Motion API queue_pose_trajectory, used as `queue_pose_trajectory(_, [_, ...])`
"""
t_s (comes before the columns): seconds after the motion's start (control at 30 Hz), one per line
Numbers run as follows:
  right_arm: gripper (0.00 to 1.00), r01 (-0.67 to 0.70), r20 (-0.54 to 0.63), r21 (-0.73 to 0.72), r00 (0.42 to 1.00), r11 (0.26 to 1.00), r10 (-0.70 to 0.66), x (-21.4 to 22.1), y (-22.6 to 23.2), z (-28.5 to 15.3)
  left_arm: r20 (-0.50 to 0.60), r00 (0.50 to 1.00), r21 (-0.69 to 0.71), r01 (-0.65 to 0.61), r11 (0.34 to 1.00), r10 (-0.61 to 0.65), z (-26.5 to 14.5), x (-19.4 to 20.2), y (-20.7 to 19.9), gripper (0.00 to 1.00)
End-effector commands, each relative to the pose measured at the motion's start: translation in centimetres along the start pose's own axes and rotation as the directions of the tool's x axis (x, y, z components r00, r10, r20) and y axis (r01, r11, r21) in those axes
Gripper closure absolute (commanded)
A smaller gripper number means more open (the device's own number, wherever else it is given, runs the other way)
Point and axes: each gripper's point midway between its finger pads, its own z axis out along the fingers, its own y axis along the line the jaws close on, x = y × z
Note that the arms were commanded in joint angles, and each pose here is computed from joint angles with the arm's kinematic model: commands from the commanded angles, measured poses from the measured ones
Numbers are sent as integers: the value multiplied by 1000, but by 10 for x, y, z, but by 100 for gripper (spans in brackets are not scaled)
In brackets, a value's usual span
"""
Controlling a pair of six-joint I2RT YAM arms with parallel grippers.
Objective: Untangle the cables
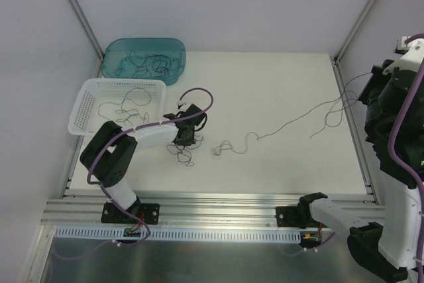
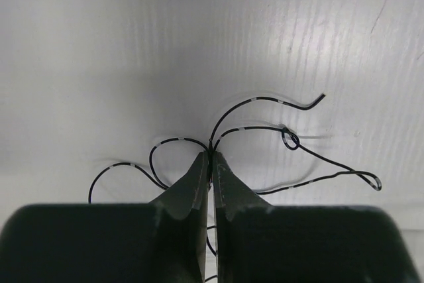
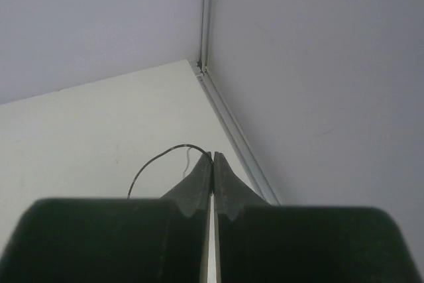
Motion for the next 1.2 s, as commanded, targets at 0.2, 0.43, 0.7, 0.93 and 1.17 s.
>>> queue_pose_trajectory(0.2, [99,-25,-242,-83,970,996,4,60,44,39,-30,999,-6,14,1000,-14,-23,17,22,100])
queue_pose_trajectory(0.43, [99,-166,-424,-311,906,936,20,149,108,34,21,1000,128,11,992,-14,-53,6,4,77])
queue_pose_trajectory(0.7, [99,-280,-421,-601,907,749,1,125,163,0,137,990,303,-58,951,17,-105,-20,-38,31])
queue_pose_trajectory(0.93, [99,-283,-311,-757,949,589,56,49,182,-38,204,979,406,-64,912,-22,-141,-38,-50,6])
queue_pose_trajectory(1.17, [99,-278,-227,-823,960,496,162,-10,185,-61,256,965,474,-76,877,-55,-163,-44,-51,3])
